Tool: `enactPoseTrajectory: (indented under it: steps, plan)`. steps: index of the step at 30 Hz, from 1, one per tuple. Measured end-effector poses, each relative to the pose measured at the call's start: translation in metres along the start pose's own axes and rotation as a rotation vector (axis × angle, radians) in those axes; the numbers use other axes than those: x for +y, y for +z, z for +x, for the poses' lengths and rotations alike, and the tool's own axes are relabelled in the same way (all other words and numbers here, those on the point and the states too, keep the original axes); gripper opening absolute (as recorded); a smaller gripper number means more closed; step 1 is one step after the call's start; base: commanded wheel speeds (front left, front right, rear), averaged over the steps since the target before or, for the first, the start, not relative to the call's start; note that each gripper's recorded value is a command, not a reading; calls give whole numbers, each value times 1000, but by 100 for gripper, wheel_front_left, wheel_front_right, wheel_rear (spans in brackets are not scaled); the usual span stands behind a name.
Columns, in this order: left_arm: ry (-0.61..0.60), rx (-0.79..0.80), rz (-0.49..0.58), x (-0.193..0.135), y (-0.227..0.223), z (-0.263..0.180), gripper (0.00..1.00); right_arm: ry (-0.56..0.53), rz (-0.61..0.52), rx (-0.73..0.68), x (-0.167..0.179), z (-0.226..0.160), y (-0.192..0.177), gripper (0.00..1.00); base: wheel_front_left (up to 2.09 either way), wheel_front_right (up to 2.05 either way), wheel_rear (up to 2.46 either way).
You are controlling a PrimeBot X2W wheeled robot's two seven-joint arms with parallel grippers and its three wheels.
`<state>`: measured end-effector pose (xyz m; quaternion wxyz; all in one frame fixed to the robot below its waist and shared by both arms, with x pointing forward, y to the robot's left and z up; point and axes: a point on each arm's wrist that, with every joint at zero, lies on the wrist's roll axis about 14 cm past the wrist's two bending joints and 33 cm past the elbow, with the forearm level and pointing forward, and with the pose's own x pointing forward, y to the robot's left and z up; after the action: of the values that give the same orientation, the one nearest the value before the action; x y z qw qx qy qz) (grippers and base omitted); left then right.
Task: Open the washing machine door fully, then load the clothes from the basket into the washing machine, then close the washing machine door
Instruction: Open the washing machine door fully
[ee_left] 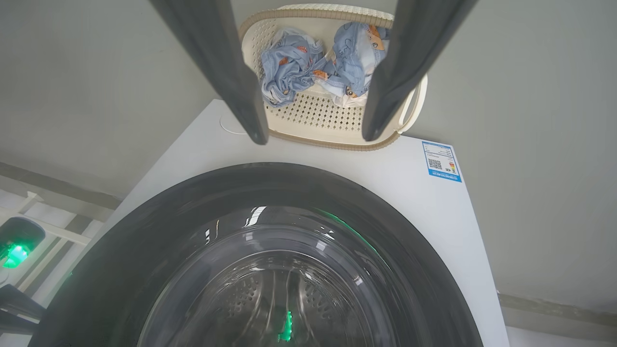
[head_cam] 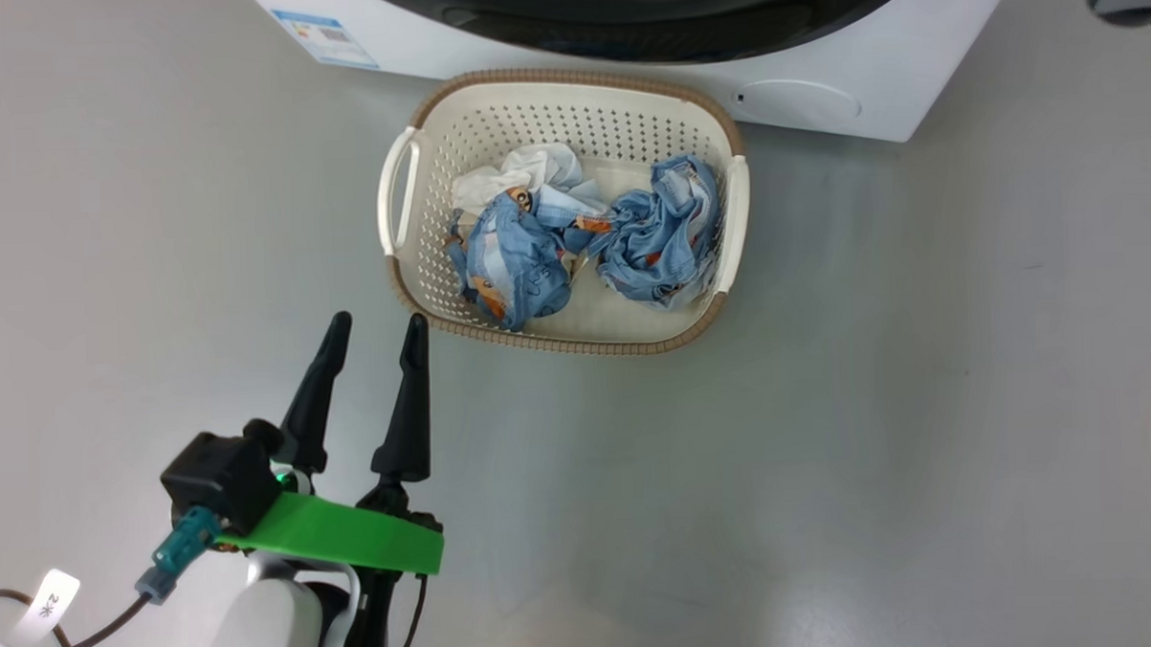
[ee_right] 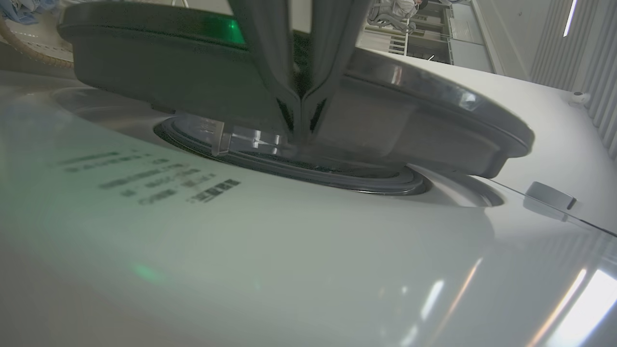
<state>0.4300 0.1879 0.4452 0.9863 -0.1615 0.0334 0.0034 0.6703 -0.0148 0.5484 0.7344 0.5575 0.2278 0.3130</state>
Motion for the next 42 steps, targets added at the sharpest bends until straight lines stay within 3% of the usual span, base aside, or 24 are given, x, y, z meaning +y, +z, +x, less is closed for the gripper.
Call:
enactPoseTrajectory:
  steps: [15,42]
  plan:
    - [16,2,-9,5,0,-1,100,-2,-49,53,0,13,-11,0,0,0,0]
    - [-35,-67,8,-16,26,-19,100,26,-96,277,35,-41,-101,0,0,0,0]
